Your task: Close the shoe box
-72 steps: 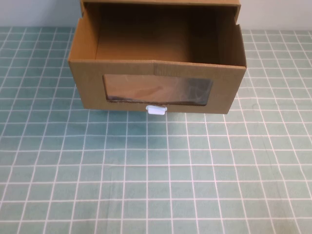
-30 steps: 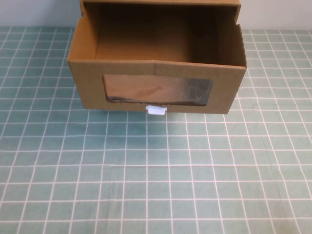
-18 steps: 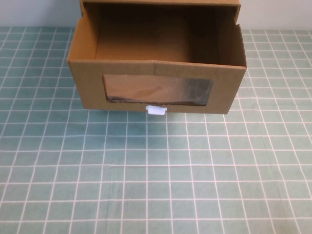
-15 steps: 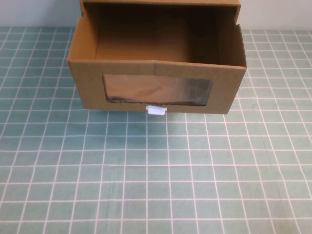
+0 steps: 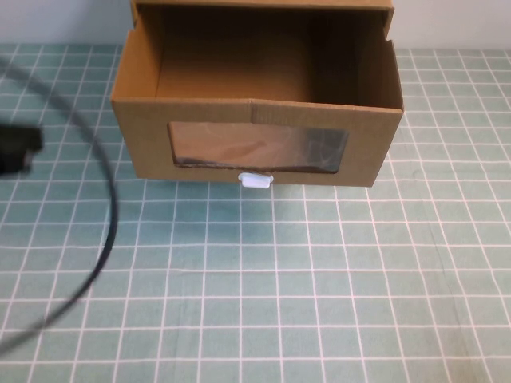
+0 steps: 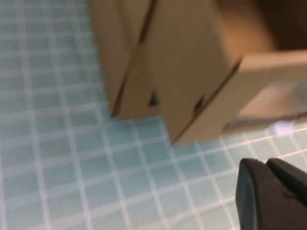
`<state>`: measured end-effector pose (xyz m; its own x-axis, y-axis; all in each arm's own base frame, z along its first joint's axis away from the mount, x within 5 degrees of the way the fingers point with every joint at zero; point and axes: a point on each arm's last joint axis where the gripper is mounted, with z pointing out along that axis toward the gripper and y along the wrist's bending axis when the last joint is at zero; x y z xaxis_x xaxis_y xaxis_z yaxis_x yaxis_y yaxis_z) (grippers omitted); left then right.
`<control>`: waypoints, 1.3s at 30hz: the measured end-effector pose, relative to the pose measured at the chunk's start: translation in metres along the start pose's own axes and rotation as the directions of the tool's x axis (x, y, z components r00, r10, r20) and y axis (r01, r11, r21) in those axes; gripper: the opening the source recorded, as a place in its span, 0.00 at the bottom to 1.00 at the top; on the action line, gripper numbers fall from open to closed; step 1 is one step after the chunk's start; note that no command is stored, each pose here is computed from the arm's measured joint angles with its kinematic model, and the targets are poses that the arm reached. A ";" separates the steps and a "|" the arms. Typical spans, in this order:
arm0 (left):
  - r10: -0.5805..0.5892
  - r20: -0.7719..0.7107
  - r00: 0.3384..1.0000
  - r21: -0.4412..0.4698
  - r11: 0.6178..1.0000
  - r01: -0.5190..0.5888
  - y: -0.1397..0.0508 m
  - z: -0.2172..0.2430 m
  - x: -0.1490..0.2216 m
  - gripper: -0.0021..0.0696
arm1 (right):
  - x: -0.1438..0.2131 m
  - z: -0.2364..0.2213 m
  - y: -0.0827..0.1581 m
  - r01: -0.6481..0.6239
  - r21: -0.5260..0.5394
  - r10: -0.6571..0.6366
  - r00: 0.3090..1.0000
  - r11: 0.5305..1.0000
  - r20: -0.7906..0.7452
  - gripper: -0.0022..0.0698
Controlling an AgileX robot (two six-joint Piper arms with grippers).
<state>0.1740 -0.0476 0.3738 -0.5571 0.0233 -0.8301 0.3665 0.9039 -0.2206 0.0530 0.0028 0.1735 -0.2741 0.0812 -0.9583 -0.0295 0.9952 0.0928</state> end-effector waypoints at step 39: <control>0.285 0.076 0.955 0.196 0.935 -0.295 0.008 0.206 -0.147 0.02 | -0.020 -0.002 0.005 -0.228 -0.106 0.245 0.948 0.968 0.200 0.01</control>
<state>0.4125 -0.1315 0.3885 -0.3708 0.2474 -0.8952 0.6528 0.7550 -0.0618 0.0561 0.0061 0.1938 -0.0746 0.3320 -0.9403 -0.0681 0.9391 0.3370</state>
